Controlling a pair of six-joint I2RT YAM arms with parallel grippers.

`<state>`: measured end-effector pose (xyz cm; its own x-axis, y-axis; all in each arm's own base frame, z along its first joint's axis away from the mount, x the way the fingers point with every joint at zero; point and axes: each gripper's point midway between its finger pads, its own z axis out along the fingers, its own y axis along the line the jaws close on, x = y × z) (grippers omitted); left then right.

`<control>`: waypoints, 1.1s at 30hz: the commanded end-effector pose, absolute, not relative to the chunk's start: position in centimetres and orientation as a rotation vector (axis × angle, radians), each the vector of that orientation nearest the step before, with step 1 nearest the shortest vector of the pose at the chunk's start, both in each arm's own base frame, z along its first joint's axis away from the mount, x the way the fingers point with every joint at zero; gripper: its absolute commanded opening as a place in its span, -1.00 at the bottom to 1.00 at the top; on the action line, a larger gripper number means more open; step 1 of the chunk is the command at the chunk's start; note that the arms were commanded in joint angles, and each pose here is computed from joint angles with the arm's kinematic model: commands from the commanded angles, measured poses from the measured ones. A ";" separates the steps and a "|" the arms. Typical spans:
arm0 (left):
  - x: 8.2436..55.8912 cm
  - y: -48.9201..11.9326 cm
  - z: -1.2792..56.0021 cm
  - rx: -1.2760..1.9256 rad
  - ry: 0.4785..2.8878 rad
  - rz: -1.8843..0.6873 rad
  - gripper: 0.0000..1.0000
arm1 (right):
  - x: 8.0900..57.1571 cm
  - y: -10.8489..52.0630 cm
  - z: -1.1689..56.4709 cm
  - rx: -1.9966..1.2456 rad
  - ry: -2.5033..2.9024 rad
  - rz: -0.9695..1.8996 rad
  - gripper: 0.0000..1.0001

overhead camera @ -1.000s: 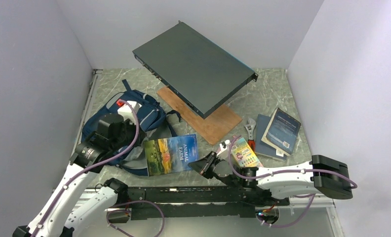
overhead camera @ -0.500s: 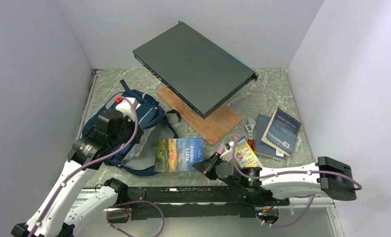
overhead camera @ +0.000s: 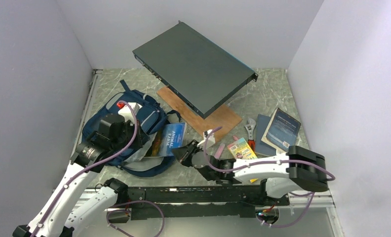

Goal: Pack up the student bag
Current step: Place the book in the student bag.

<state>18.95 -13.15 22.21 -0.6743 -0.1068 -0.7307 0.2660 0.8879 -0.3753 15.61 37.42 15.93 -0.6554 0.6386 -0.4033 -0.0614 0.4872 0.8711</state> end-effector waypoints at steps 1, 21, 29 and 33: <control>19.1 -14.6 24.9 0.075 2.132 -0.722 -1.00 | 15.9 41.4 18.8 0.399 1.890 1.350 -0.61; 18.5 -13.8 24.7 0.067 2.139 -0.692 -1.00 | 11.3 38.4 11.3 -0.436 2.202 1.377 0.59; 18.0 -14.0 25.2 0.058 2.103 -0.736 -1.00 | 16.4 36.7 14.0 -0.033 2.085 1.357 0.40; 17.8 -15.2 25.4 0.085 2.093 -0.817 -1.00 | 18.3 36.8 14.4 0.093 2.075 1.299 0.28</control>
<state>17.53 -12.92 22.39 -0.6676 -0.1699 -0.7249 0.2474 0.8676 -0.4313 15.58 36.37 11.50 -0.8205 0.2342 -0.5215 -0.3460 0.5227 0.7791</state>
